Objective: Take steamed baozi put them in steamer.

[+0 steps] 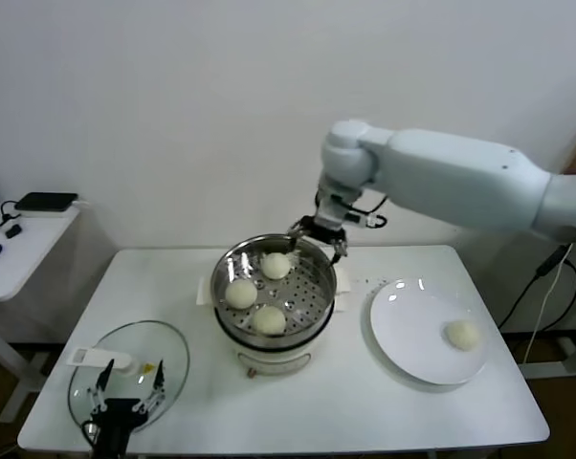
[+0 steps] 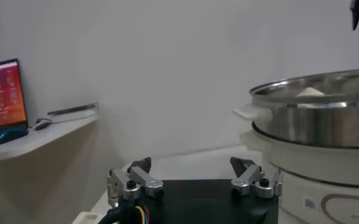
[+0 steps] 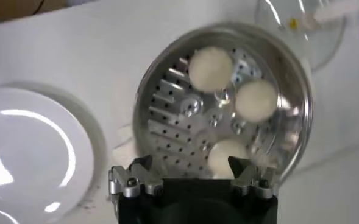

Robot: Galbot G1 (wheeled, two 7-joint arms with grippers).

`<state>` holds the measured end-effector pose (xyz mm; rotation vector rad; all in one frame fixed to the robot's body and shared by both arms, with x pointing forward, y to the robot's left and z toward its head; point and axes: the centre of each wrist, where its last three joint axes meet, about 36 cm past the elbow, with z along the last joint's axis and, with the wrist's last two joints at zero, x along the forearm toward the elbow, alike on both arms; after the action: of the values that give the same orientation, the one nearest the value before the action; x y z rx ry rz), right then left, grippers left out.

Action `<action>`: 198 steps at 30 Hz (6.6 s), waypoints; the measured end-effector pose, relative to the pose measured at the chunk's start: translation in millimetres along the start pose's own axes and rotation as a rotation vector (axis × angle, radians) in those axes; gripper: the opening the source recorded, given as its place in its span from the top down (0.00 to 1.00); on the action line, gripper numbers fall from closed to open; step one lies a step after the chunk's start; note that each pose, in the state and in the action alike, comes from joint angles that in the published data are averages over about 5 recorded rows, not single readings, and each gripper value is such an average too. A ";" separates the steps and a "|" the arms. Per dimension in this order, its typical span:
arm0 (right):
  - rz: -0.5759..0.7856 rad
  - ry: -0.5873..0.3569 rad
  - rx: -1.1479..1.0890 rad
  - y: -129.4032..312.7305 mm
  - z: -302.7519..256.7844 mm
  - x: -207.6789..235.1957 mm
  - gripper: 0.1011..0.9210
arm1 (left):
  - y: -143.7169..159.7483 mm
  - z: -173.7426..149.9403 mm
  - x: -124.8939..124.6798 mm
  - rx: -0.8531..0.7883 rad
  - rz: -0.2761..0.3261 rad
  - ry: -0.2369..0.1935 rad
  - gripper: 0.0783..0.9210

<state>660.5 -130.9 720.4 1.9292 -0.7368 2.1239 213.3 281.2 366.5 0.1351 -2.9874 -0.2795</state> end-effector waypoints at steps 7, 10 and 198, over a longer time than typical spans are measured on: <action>0.035 -0.003 -0.395 87.6 58.9 12.3 0.12 | -2.3 -6.8 -7.1 0.002 0.017 -0.031 0.12; 0.049 0.006 -0.547 130.5 79.0 13.2 0.12 | -4.0 -8.7 -9.7 0.004 0.026 -0.042 0.12; 0.001 -0.245 -0.872 13.2 41.3 -81.4 0.12 | 6.1 9.4 12.3 0.024 0.021 -0.032 0.12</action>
<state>702.5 -145.8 639.7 1.6518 -1.4024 1.2093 199.3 287.6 360.1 0.1030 -3.0229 -0.2465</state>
